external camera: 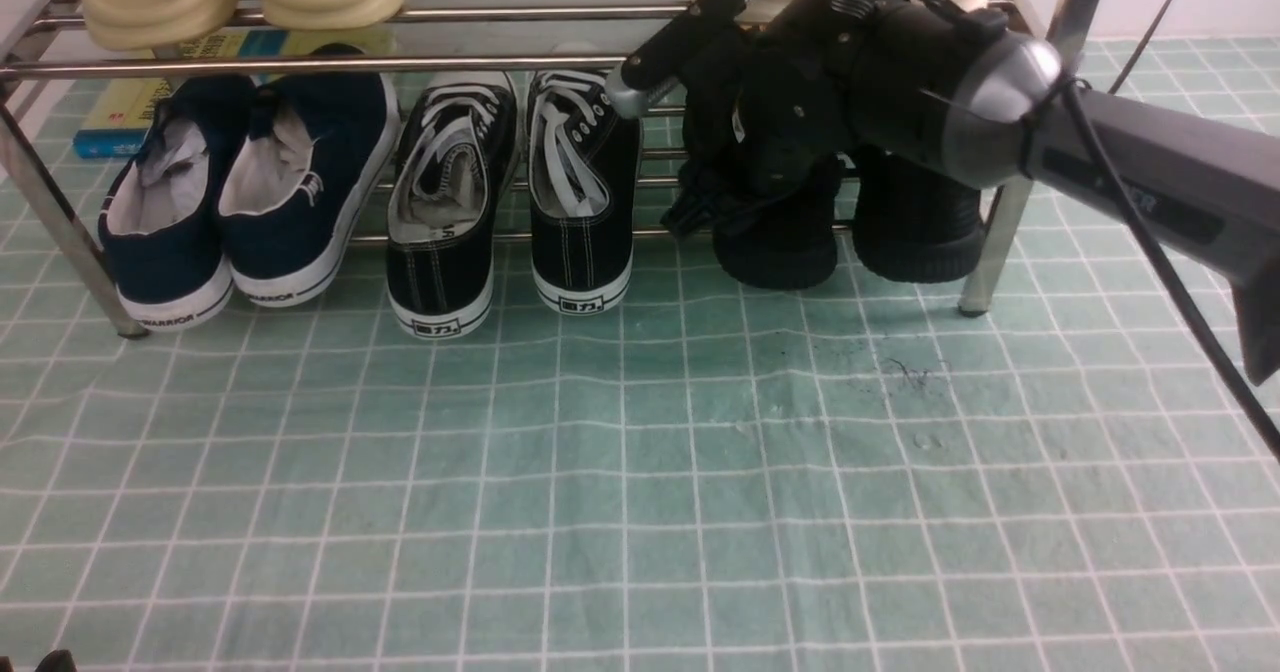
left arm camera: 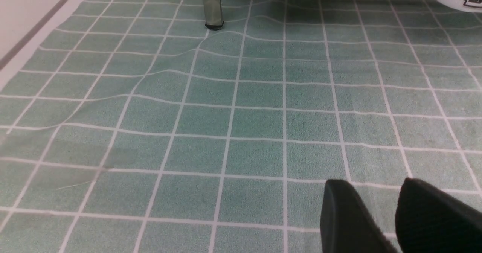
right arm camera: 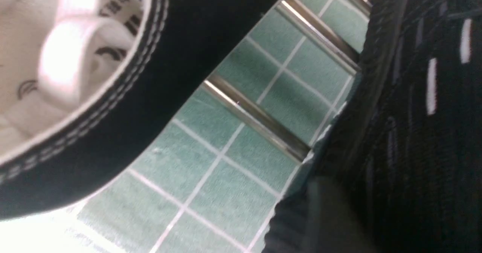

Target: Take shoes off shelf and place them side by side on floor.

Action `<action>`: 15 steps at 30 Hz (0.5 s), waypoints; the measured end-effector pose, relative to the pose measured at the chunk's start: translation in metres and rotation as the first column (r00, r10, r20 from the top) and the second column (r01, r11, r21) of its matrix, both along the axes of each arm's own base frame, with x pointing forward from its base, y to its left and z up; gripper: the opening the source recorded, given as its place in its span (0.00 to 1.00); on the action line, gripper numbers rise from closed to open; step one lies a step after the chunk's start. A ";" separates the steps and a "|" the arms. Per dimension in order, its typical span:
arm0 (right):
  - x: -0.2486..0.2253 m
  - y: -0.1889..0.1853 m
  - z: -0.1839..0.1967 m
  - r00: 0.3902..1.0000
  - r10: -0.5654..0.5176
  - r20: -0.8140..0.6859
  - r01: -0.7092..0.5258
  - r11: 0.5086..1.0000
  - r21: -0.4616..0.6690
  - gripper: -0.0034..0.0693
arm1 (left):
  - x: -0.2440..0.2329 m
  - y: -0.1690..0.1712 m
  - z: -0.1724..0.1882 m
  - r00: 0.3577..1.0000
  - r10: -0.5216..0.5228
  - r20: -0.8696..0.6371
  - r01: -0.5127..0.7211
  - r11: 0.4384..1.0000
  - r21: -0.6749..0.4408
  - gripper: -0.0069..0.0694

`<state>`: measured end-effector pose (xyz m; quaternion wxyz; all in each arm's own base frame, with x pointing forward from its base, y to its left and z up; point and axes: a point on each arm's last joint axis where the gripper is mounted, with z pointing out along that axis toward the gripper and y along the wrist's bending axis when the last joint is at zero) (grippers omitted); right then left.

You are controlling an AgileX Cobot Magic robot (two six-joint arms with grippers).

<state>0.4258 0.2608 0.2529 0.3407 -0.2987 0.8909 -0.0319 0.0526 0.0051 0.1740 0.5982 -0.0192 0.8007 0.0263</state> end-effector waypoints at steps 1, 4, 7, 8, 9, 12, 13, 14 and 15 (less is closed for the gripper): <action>-0.001 0.000 0.000 1.000 -0.002 -0.008 0.002 1.000 -0.001 0.35 | 0.000 0.000 0.000 1.000 0.000 0.000 0.000 1.000 0.000 0.41; -0.003 0.000 0.002 0.999 -0.014 -0.041 0.015 1.000 0.009 0.10 | 0.000 0.000 0.000 1.000 0.000 0.000 0.000 1.000 0.000 0.41; -0.013 0.001 0.010 0.992 -0.009 -0.125 0.006 1.000 -0.023 0.05 | 0.000 0.000 0.000 1.000 0.000 0.000 0.000 1.000 0.001 0.41; -0.015 0.000 0.011 0.990 -0.012 -0.137 0.008 1.000 -0.030 0.05 | 0.000 0.000 0.000 1.000 0.000 0.000 0.000 1.000 0.001 0.41; -0.022 0.002 0.018 0.985 -0.004 -0.174 -0.001 0.999 -0.032 0.05 | 0.000 0.000 0.000 1.000 0.000 0.000 0.000 1.000 0.001 0.41; -0.043 0.006 0.041 0.972 0.018 -0.236 -0.020 1.000 -0.009 0.05 | 0.000 0.000 0.000 1.000 0.000 0.000 0.000 1.000 0.001 0.41; -0.050 0.008 0.048 0.967 0.026 -0.252 -0.027 1.000 0.000 0.05 | 0.000 0.000 0.000 1.000 0.000 0.000 0.000 1.000 0.001 0.41; -0.057 0.010 0.052 0.963 0.035 -0.267 -0.035 0.999 0.008 0.05 | 0.000 0.000 0.000 1.000 0.000 0.000 0.000 1.000 0.001 0.41; -0.065 0.011 0.060 0.958 0.045 -0.284 -0.044 0.999 0.011 0.05 | 0.000 0.000 0.000 1.000 0.000 0.000 0.000 1.000 0.001 0.41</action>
